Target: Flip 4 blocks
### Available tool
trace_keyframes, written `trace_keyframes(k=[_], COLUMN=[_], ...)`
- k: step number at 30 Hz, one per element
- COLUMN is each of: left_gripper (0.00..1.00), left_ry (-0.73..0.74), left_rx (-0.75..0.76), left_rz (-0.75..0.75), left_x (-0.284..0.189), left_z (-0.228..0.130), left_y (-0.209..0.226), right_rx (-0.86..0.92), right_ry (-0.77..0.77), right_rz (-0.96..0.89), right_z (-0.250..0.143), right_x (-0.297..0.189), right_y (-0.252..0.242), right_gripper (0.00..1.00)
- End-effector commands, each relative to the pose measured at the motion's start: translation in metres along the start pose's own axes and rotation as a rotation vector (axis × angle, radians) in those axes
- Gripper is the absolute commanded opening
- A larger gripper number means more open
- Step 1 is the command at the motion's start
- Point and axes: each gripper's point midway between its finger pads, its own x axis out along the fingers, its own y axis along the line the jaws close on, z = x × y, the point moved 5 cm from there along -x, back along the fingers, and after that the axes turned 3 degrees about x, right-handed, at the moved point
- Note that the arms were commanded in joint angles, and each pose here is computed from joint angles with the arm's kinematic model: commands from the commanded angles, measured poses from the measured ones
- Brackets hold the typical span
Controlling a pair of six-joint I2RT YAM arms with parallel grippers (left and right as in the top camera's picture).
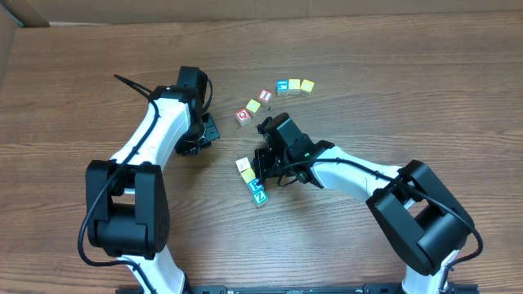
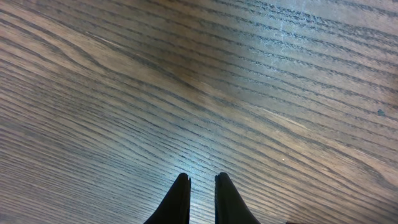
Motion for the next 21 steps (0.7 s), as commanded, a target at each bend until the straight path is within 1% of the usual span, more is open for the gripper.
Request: trace_keyframes(k=[1, 3, 6, 8, 11, 17, 21], left_gripper=[0.08, 0.08, 0.04, 0.04, 0.04, 0.04, 0.04], left_ry=[-0.012, -0.012, -0.003, 0.023, 0.075, 0.185, 0.264], left_rx=[-0.002, -0.001, 0.020, 0.039, 0.049, 0.115, 0.197], left_rz=[-0.012, -0.012, -0.015, -0.030, -0.022, -0.035, -0.130], left_x=[-0.005, -0.005, -0.005, -0.005, -0.005, 0.005, 0.014], left_z=[0.003, 0.003, 0.001, -0.003, -0.014, -0.042, -0.061], left_y=[-0.003, -0.003, -0.003, -0.005, -0.003, -0.005, -0.012], right_rx=[-0.037, -0.036, -0.035, -0.033, -0.028, -0.013, 0.033], right_ry=[0.003, 0.002, -0.022, -0.041, -0.057, -0.033, 0.001], right_rz=[0.030, 0.027, -0.009, -0.041, -0.080, -0.104, -0.149], right_z=[0.002, 0.002, 0.005, 0.007, 0.009, 0.007, 0.015], right_x=[-0.001, -0.001, -0.001, -0.001, -0.002, -0.005, -0.017], right_y=[0.008, 0.008, 0.003, -0.001, -0.006, -0.009, -0.015], right_gripper=[0.04, 0.04, 0.04, 0.04, 0.04, 0.04, 0.04])
